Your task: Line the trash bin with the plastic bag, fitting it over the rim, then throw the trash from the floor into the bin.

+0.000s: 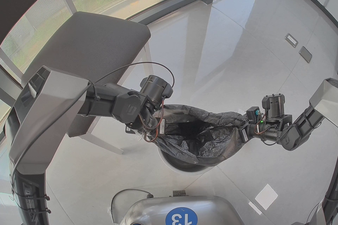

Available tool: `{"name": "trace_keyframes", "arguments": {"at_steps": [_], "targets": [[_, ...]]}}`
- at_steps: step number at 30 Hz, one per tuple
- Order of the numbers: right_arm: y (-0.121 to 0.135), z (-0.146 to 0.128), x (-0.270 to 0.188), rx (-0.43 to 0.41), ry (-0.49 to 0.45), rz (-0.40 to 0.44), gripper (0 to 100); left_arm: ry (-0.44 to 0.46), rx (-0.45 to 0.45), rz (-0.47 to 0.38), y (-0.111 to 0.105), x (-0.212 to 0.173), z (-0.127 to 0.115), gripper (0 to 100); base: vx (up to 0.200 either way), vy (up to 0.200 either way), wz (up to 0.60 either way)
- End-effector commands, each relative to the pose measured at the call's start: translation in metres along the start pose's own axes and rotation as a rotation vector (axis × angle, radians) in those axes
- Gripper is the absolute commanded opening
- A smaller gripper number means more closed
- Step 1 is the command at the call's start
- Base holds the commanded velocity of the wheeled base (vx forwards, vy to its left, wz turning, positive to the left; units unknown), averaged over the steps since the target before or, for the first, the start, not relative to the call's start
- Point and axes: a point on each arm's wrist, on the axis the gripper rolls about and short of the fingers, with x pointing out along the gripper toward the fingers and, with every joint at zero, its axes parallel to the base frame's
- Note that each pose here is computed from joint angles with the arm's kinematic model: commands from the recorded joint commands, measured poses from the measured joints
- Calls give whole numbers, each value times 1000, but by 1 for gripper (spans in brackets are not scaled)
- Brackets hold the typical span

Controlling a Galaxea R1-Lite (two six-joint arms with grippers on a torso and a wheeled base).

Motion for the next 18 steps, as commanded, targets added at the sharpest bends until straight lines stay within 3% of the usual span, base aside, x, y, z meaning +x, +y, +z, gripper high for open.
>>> {"name": "trace_keyframes", "arguments": {"at_steps": [1,12,18], "targets": [[7,8,6,-6,-22,16,0,-24,-15,-39,-19,-7,3,0,0,0,0],[29,11,10,-32,-24,62,0,2,16,-83,-48,-31,-13,0,0,0,0],[10,20,15,-12,-58,17,0,-16,-20,-83,-48,-33,-7,0,0,0,0]]}}
